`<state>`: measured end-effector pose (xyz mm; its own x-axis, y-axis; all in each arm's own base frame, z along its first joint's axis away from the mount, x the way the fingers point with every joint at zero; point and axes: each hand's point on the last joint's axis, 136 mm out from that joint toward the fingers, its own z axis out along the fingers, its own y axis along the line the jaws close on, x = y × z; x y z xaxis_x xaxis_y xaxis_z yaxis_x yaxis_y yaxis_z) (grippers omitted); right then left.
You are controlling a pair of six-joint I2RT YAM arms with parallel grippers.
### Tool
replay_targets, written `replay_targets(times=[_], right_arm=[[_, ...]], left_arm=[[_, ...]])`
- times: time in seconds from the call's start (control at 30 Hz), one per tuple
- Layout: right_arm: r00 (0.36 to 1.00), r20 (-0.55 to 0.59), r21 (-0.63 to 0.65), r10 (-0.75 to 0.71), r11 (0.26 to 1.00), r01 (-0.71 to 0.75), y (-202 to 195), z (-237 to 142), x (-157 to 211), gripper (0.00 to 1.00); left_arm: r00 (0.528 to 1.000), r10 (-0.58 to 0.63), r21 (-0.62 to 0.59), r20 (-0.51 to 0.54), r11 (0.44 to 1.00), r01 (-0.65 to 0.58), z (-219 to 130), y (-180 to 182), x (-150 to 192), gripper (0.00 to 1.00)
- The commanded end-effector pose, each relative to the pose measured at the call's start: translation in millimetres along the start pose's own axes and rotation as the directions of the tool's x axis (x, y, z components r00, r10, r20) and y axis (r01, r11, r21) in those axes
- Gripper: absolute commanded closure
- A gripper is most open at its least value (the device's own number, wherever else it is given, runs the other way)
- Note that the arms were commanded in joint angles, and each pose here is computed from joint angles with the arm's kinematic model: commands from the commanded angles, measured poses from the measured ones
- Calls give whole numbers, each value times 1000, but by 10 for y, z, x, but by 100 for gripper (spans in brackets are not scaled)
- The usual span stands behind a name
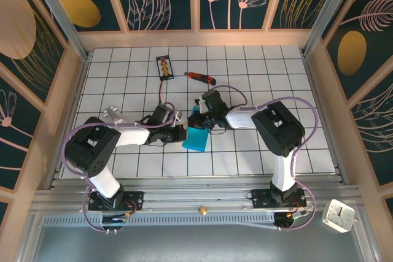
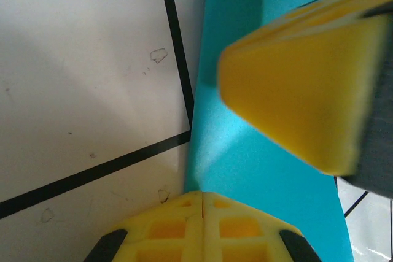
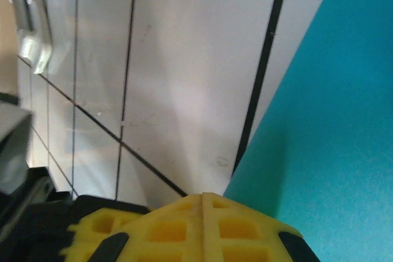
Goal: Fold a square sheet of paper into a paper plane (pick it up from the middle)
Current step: First fold in half a square sheet of paper at the center of the table.
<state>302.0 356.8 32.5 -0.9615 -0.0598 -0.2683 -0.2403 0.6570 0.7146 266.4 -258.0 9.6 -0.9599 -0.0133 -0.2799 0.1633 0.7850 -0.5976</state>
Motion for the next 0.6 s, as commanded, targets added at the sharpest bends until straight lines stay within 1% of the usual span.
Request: replay_targets(times=[0.0, 0.13, 0.33, 0.57], right_arm=[[1000, -21, -5, 10, 1000, -10, 33, 92, -1, 100], [999, -26, 44, 20, 999, -18, -87, 134, 8, 100], [999, -12, 138, 30, 990, -28, -305, 136, -88, 100], [998, -4, 188, 58, 980, -57, -519, 140, -192, 100]], left_arm=[[984, -87, -264, -155, 963, 43, 49, 697, 549, 100], [983, -82, -280, -165, 959, 33, 45, 723, 557, 100], [979, -76, -315, -192, 949, 12, 32, 804, 623, 100], [971, -59, -355, -232, 934, -28, 11, 910, 736, 100]])
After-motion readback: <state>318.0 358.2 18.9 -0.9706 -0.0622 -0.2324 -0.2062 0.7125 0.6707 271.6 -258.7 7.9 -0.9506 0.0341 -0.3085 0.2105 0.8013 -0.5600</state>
